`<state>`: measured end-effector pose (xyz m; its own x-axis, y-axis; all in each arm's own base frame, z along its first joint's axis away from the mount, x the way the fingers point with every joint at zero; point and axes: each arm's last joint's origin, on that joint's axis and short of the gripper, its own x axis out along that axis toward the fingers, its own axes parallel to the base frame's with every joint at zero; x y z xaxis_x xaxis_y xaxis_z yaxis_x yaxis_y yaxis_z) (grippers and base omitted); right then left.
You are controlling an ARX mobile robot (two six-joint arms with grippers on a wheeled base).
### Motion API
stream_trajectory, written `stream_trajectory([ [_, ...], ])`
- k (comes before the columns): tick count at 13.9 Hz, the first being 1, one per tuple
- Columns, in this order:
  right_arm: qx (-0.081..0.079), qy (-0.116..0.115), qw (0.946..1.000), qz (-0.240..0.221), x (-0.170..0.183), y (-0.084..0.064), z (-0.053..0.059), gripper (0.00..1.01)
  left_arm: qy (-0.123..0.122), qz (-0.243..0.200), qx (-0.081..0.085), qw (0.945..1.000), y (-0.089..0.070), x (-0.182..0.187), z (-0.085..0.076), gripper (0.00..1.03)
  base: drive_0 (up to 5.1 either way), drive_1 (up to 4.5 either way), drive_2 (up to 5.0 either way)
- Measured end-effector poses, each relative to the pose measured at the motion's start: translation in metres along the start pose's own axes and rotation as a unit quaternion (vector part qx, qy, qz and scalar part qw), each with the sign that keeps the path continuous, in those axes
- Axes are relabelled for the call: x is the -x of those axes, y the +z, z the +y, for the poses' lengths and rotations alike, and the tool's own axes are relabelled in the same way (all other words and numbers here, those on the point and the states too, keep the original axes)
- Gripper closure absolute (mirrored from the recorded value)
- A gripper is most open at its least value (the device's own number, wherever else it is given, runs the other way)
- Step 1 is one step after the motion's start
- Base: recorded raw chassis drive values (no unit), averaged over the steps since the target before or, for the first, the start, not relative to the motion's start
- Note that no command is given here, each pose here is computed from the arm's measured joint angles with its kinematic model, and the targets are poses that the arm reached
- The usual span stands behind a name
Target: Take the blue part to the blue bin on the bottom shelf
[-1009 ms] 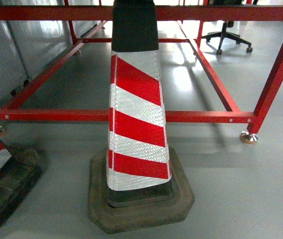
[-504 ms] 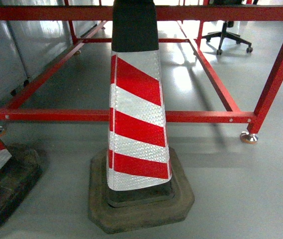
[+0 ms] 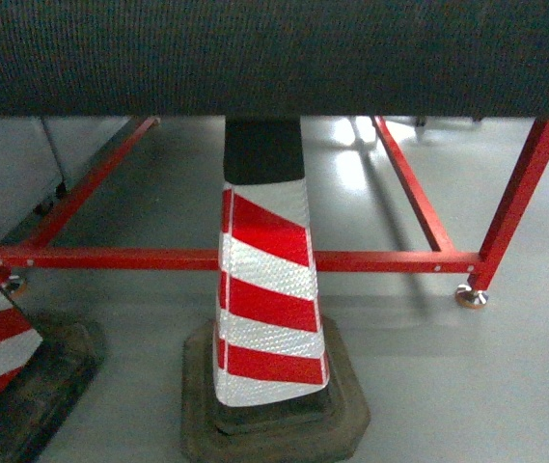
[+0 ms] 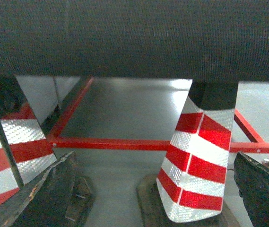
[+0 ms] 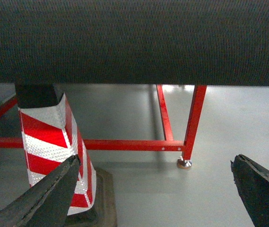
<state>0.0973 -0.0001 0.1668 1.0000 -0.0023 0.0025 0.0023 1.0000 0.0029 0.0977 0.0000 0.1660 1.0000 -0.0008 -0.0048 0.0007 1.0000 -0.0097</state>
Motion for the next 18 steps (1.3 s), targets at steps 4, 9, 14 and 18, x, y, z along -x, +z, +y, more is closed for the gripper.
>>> stream_trajectory([
  [4, 0.001, 0.002, 1.0, 0.001, 0.0, -0.0001, 0.0001, 0.03, 0.001, 0.0, 0.0, 1.0, 0.0001, 0.0, 0.0001, 0.05, 0.0, 0.0, 0.0],
  [9, 0.0, 0.001, 1.0, 0.0, 0.0, 0.0, 0.0, 0.03, 0.0, -0.001, 0.0, 1.0, 0.0001, 0.0, 0.0, 0.05, 0.0, 0.0, 0.0],
  [14, 0.001, 0.001, 1.0, 0.0, 0.0, 0.0001, 0.0001, 0.03, 0.001, 0.0, 0.0, 1.0, 0.0001, 0.0, 0.0, 0.05, 0.0, 0.0, 0.0],
  [18, 0.001, 0.001, 1.0, -0.003, 0.0, 0.0006, 0.0001, 0.03, 0.0, -0.002, 0.0, 1.0, 0.0005, 0.0, 0.0, 0.05, 0.0, 0.0, 0.0],
])
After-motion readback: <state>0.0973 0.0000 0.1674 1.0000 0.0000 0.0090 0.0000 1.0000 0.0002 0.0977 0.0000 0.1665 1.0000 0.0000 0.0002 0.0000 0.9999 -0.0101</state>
